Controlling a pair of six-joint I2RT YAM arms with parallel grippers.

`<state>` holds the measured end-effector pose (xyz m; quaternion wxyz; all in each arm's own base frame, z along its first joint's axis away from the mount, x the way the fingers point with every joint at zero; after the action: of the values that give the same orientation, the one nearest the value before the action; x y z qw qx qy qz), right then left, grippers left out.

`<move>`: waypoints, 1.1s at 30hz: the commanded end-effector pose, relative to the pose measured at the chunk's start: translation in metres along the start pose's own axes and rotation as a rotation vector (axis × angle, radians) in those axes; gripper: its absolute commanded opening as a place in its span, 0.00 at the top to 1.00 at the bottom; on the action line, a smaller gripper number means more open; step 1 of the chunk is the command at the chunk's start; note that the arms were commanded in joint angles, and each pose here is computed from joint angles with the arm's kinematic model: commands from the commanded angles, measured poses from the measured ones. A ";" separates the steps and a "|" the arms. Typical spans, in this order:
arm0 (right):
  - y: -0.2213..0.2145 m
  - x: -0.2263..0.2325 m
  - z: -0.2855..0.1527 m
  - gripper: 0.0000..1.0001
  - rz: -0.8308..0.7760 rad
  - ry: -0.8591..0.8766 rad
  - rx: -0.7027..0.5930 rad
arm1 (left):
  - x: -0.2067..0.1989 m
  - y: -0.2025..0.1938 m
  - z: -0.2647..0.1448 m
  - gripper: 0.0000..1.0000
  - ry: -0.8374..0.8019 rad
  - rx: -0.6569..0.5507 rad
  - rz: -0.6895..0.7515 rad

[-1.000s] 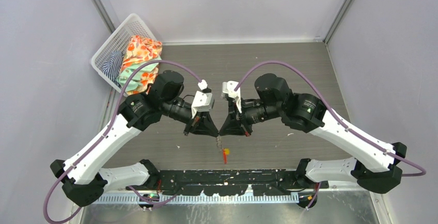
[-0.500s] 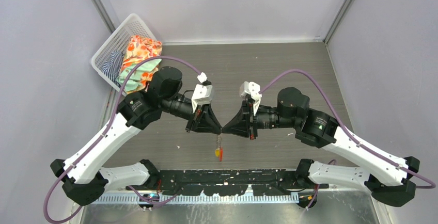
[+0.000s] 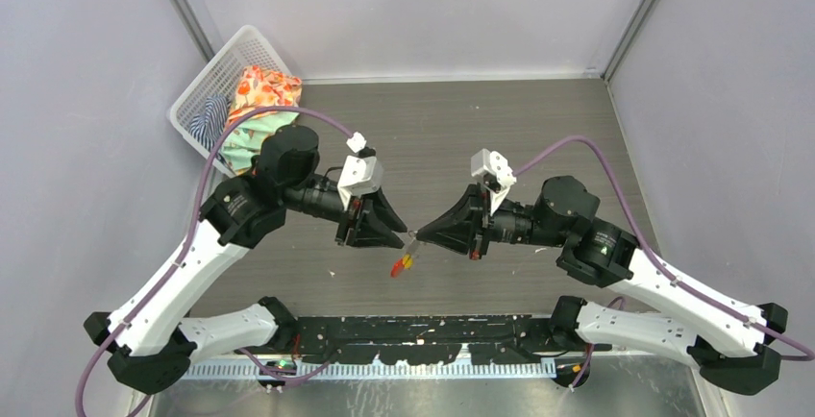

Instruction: Put the keys on the keyring

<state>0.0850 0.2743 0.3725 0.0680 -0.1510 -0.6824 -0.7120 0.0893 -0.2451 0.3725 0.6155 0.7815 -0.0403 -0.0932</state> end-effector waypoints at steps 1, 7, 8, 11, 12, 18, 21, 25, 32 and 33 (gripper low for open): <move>0.028 0.010 -0.004 0.99 -0.032 0.035 -0.145 | -0.004 0.004 -0.005 0.67 0.002 -0.025 0.046; 0.027 0.013 -0.004 0.99 -0.018 0.068 -0.194 | -0.001 0.007 0.001 0.62 -0.018 -0.062 0.024; 0.028 0.014 -0.004 0.99 -0.022 0.074 -0.213 | 0.000 0.007 0.002 0.62 -0.022 -0.065 0.017; 0.030 0.016 -0.006 0.99 -0.032 0.090 -0.254 | 0.003 0.003 0.004 0.62 -0.015 -0.067 0.012; 0.030 0.016 -0.007 0.99 -0.033 0.091 -0.262 | 0.005 0.002 0.005 0.62 -0.009 -0.064 0.007; 0.029 0.016 -0.008 0.99 -0.035 0.091 -0.265 | 0.005 0.006 0.007 0.68 -0.018 -0.093 -0.014; 0.029 0.015 -0.007 0.99 -0.036 0.093 -0.272 | 0.007 0.010 0.008 0.73 -0.011 -0.107 -0.045; 0.026 0.013 -0.005 0.99 -0.038 0.085 -0.268 | 0.006 0.018 0.009 0.76 -0.027 -0.129 -0.064; 0.026 0.008 -0.006 0.99 -0.039 0.059 -0.285 | 0.003 0.016 0.008 0.98 -0.041 -0.127 -0.065; 0.025 0.008 -0.005 0.99 -0.036 0.060 -0.284 | 0.004 0.015 0.008 1.00 -0.031 -0.123 -0.061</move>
<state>0.0845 0.2729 0.3785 0.0674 -0.1384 -0.6092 -0.7779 0.0922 -0.2573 0.3752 0.6440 0.7524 -0.0015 -0.1387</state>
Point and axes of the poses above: each gripper's point midway between its finger pads, its own z axis out along the fingers, its own x axis along the line the jaws close on, y = z × x, the point moved 3 cm from there along -z, back along the fingers, and after that the axes turned 3 degrees about z, right-handed, at the moved point
